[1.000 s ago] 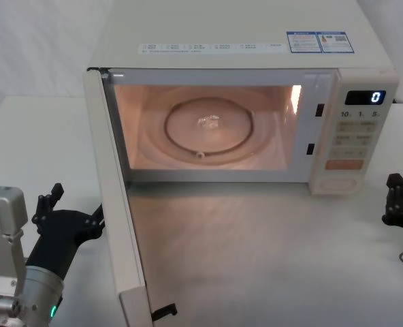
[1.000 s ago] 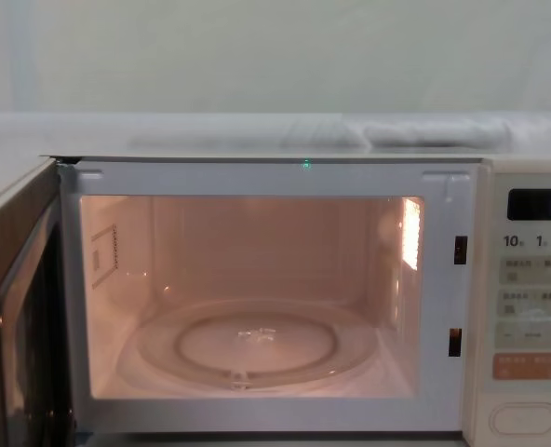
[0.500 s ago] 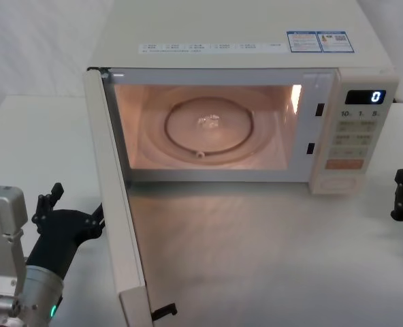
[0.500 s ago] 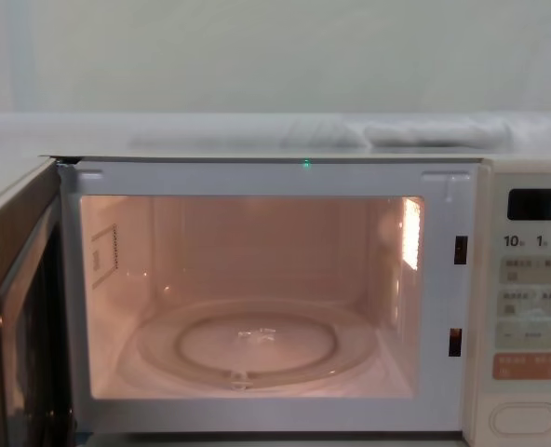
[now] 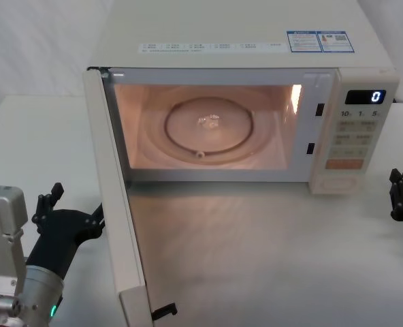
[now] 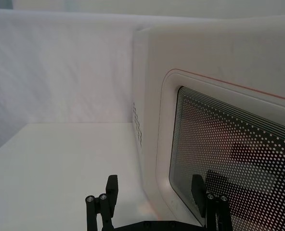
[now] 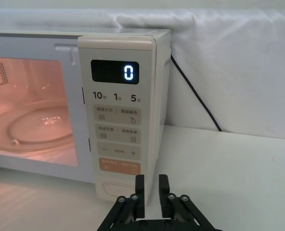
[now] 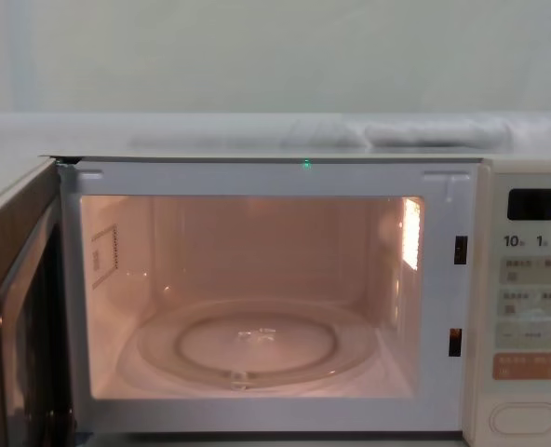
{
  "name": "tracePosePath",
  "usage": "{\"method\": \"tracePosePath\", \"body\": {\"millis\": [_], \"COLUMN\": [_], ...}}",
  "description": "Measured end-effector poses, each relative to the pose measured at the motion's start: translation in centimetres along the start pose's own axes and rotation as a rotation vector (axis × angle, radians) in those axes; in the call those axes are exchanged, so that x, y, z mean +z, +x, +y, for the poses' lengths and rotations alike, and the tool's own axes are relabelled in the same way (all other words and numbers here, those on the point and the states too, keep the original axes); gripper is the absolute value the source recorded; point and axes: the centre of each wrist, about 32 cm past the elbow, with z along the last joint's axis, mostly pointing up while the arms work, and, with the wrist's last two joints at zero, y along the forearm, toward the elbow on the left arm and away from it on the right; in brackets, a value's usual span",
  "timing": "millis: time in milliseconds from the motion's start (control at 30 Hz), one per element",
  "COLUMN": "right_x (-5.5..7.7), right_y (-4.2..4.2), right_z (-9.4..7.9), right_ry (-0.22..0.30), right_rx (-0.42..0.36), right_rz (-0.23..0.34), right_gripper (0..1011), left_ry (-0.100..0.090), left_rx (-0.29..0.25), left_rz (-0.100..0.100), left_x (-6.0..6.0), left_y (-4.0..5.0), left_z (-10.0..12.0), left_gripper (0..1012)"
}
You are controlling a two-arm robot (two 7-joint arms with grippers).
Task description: Press the button to open the microwave door with one hand; close the microwave door with the other hand.
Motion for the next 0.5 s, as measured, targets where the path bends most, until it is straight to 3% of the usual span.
{"method": "tracePosePath", "body": {"millis": [500], "right_x": [-0.04], "right_y": [0.0], "right_z": [0.01], "right_ry": [-0.001], "right_rx": [0.0], "right_rz": [0.001], "right_gripper": [627], "left_ry": [0.0], "left_rx": [0.0], "left_rz": [0.0], "left_x": [0.0], "left_y": [0.0], "left_z": [0.0], "left_gripper": [1001]}}
